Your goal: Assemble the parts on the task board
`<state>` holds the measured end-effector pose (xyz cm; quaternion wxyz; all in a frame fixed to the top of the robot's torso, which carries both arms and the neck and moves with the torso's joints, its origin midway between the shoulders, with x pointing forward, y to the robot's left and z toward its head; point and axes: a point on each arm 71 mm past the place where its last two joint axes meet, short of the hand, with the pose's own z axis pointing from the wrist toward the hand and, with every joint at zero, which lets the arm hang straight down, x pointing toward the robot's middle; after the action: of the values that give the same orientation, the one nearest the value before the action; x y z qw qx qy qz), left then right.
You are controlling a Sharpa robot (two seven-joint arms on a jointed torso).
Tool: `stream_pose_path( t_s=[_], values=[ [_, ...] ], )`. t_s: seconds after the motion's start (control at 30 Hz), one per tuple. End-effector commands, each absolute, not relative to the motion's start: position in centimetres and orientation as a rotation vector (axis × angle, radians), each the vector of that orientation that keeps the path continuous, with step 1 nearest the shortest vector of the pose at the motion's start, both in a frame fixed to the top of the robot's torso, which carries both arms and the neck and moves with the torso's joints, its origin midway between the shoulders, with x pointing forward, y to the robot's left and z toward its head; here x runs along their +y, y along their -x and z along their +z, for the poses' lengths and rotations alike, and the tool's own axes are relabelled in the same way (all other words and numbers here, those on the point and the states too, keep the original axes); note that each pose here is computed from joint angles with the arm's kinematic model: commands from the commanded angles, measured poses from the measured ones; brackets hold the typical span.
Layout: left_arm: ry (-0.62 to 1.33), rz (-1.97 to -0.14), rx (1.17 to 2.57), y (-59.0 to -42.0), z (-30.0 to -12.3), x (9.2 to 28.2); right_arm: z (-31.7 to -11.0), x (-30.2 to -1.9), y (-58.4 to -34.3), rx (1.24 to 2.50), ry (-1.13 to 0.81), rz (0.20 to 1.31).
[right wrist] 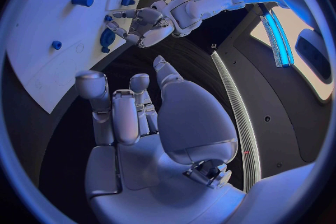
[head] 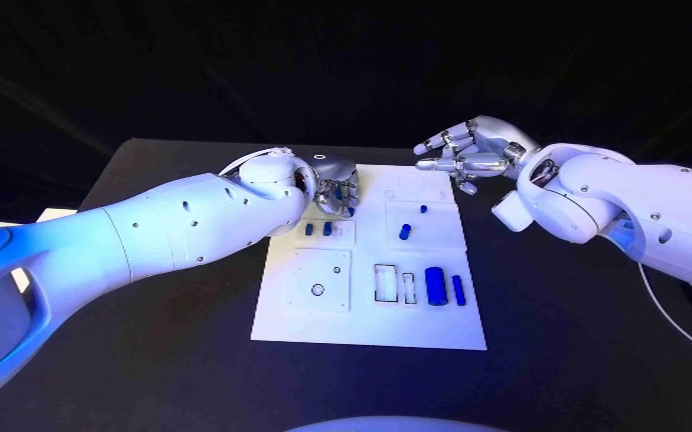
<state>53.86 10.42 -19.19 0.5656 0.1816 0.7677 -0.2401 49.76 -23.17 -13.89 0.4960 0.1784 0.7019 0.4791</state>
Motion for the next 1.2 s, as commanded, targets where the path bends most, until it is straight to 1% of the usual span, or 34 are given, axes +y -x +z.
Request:
stream_pose_path(
  t_s=[0.03,0.5,0.73,0.97,1.2],
  values=[
    [-0.461,-0.541,1.833,-53.85,-19.56,10.14,-13.88,-22.94,-49.67,1.702,-0.414,1.174],
    [-0.473,-0.540,1.852,-53.96,-20.15,9.31,-13.89,-22.84,-49.64,1.704,-0.412,1.177],
    [-0.461,-0.516,1.864,-54.14,-20.29,9.44,-13.89,-22.80,-49.64,1.705,-0.411,1.178],
    [-0.446,-0.481,1.851,-54.32,-20.26,9.63,-13.90,-22.81,-49.66,1.705,-0.412,1.177],
    [-0.436,-0.493,1.821,-54.21,-20.01,9.53,-13.90,-22.78,-49.67,1.705,-0.410,1.178]
  ],
)
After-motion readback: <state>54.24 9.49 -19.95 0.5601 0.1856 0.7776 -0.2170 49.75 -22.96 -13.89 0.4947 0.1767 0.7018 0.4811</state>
